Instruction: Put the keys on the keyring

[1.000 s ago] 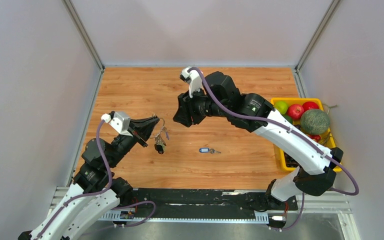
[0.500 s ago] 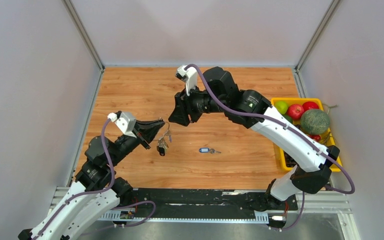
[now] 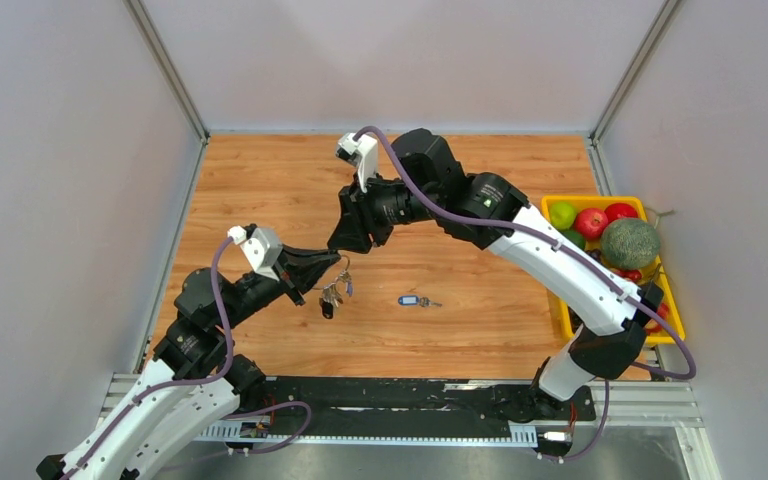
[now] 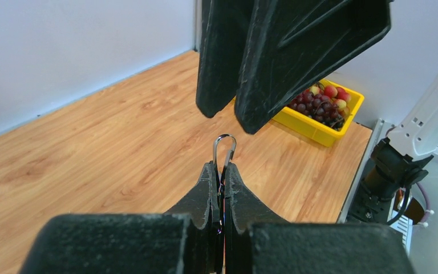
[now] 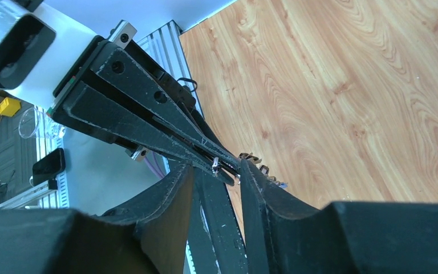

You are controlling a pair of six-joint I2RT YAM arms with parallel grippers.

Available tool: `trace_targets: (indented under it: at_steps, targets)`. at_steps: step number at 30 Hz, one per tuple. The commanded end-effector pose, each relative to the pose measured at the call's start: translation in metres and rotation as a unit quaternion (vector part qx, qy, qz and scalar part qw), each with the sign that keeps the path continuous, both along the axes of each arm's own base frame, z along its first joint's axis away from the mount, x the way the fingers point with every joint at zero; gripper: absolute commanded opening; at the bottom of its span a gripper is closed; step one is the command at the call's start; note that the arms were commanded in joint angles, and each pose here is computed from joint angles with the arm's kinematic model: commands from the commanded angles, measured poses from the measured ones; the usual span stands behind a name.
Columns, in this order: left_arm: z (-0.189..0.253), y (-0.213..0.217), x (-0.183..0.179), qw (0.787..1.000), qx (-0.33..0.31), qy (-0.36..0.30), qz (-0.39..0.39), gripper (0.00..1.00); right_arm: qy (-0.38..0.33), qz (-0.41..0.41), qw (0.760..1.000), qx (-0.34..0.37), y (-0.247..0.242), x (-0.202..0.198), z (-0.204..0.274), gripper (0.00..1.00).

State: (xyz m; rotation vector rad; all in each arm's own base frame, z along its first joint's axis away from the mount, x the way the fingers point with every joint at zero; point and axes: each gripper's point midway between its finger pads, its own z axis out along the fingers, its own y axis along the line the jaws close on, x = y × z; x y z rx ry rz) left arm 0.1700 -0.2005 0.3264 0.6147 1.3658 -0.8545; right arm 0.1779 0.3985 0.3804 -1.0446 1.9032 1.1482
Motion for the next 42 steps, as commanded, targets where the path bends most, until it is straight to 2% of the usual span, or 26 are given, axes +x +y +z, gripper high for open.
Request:
trace_targets:
  at_steps: [1,22,30,38,42]
  targets:
    - [0.029,0.000,-0.008,0.999,-0.024,-0.034,-0.015,0.00,-0.003,0.022,1.000,0.018,0.005,-0.007,0.013,0.38]
    - [0.029,0.003,-0.006,0.999,-0.025,-0.035,-0.005,0.00,0.012,0.036,0.999,0.002,0.008,-0.010,0.003,0.21]
    - [0.031,0.005,-0.006,0.999,-0.029,-0.038,0.000,0.00,0.015,0.034,0.999,-0.006,0.009,-0.010,-0.001,0.21]
    - [0.030,0.005,-0.007,0.999,-0.028,-0.038,-0.002,0.00,0.003,0.031,1.000,-0.003,0.011,-0.011,0.004,0.13]
    - [0.029,0.004,-0.007,0.999,-0.027,-0.037,-0.003,0.00,-0.001,0.031,1.000,-0.002,0.012,-0.012,0.006,0.13]
